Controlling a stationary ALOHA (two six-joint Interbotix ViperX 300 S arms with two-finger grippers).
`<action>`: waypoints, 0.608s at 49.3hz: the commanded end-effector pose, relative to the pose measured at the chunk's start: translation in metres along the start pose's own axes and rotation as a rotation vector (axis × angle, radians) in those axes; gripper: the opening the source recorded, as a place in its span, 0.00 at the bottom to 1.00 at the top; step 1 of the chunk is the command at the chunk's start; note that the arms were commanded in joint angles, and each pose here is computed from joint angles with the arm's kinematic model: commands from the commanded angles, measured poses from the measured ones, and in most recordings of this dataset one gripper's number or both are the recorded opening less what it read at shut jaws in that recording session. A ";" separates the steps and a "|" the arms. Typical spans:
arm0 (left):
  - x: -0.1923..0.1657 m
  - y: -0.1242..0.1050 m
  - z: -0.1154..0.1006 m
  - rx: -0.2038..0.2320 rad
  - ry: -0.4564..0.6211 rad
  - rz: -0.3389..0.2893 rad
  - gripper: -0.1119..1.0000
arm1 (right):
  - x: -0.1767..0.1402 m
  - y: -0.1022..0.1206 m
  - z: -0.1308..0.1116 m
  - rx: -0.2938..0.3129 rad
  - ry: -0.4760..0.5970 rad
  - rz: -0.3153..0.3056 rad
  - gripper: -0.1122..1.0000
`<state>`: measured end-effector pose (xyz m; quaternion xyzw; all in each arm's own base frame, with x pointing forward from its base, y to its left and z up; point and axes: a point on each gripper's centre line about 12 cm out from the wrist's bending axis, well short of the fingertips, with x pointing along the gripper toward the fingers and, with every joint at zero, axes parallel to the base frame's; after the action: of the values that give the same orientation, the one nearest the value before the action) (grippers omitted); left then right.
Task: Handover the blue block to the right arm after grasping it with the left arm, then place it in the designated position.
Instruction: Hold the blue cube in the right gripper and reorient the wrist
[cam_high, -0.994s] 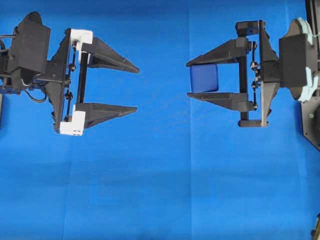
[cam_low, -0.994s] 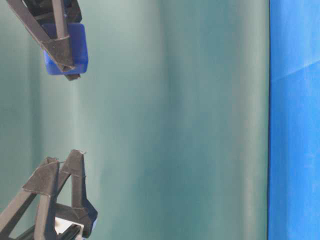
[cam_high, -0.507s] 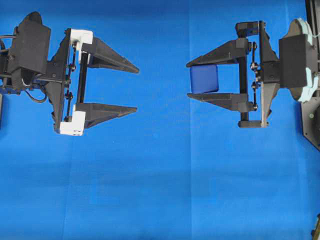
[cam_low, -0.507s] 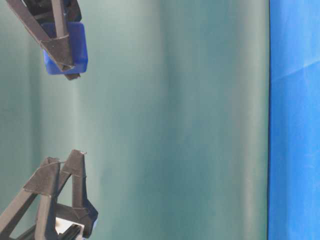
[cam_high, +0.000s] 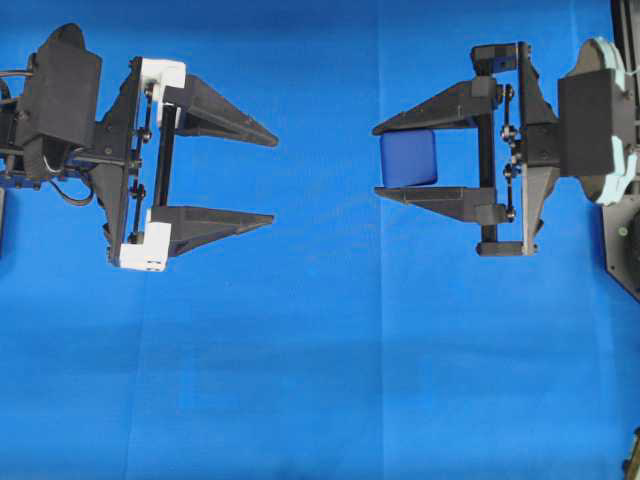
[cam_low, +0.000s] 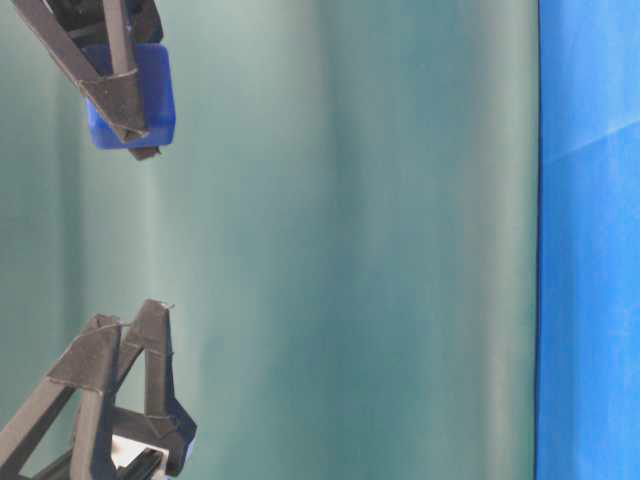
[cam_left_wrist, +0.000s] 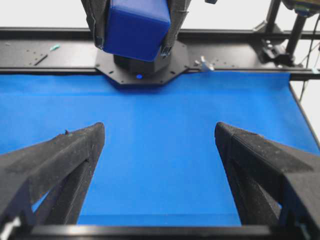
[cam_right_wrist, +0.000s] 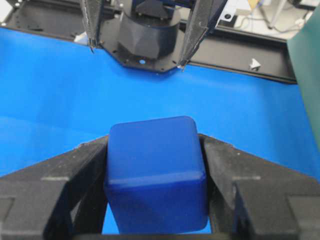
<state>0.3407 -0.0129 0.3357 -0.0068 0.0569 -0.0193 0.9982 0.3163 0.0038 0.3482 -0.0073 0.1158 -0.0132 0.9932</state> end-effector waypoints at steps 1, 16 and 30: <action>-0.003 -0.001 0.014 0.000 -0.043 -0.004 0.94 | -0.004 0.000 0.009 0.006 -0.026 0.002 0.50; -0.003 -0.001 0.014 0.000 -0.041 -0.004 0.94 | -0.004 0.000 0.008 0.007 -0.022 -0.001 0.50; -0.003 -0.001 0.014 0.000 -0.041 -0.002 0.94 | -0.004 0.001 0.006 0.010 0.000 -0.008 0.50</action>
<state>0.3407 -0.0134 0.3359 -0.0068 0.0561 -0.0200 0.9982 0.3157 0.0031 0.3459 -0.0059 0.1259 -0.0188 0.9919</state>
